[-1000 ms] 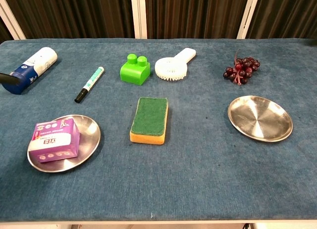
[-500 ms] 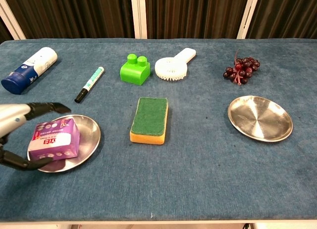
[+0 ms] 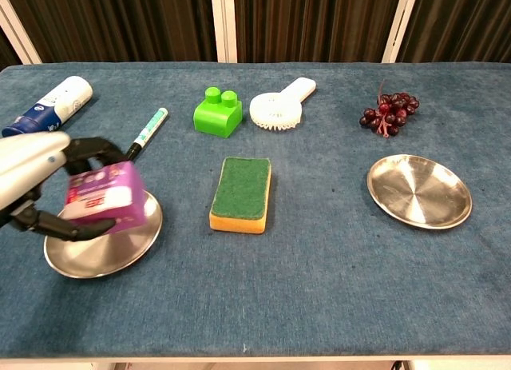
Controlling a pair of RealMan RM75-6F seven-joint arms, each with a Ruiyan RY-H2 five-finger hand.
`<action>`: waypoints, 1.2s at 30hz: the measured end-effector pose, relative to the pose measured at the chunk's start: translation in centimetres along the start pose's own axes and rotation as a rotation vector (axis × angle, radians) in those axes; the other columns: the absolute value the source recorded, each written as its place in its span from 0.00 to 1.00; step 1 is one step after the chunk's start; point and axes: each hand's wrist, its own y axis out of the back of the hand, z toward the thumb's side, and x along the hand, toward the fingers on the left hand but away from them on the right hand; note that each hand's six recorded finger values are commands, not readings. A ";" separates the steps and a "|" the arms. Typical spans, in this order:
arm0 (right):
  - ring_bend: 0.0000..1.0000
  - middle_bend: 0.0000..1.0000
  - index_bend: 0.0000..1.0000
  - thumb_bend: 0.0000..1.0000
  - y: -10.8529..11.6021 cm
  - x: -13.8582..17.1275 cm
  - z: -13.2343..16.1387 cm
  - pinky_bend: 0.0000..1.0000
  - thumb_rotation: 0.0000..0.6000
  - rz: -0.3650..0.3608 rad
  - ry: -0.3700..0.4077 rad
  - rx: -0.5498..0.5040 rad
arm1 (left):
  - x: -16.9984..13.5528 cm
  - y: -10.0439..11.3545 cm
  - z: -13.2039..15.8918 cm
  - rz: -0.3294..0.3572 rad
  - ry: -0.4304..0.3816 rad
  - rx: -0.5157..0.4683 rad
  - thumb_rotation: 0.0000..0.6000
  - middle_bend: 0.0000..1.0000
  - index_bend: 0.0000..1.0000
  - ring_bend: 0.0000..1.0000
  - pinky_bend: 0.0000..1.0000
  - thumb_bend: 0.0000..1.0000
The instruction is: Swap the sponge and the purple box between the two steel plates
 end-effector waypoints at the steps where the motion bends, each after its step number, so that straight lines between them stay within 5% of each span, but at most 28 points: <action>1: 0.00 0.00 0.00 0.15 0.0 0.0 0.0 0.00 0.75 0.000 0.000 -0.001 | 0.1 0.1 0.8 0.001 -0.022 -0.008 1.00 0.54 0.52 0.50 0.39 0.38; 14: 0.00 0.00 0.00 0.15 0.1 -0.5 -0.8 0.00 0.75 0.018 -0.015 -0.029 | 2.6 -4.9 13.1 -0.108 -0.265 -0.001 1.00 0.51 0.51 0.47 0.39 0.30; 20: 0.00 0.00 0.00 0.15 0.1 -0.9 -1.3 0.00 0.75 0.035 -0.028 -0.041 | 3.4 -7.3 16.1 -0.138 -0.339 0.035 1.00 0.26 0.26 0.21 0.31 0.05; 23: 0.00 0.00 0.00 0.15 0.1 -1.1 -1.6 0.00 0.75 0.040 -0.034 -0.044 | 3.5 -7.6 16.8 -0.142 -0.361 0.057 1.00 0.19 0.22 0.14 0.27 0.00; 30: 0.00 0.00 0.00 0.15 0.1 -1.2 -1.8 0.00 0.75 0.049 -0.039 -0.050 | 3.4 -6.3 18.1 -0.125 -0.397 0.007 0.94 0.17 0.20 0.12 0.25 0.00; 36: 0.00 0.00 0.00 0.15 0.2 -1.0 -1.8 0.00 0.75 0.049 -0.041 -0.055 | 4.5 -1.7 17.2 0.002 -0.389 -0.017 0.93 0.17 0.20 0.12 0.24 0.02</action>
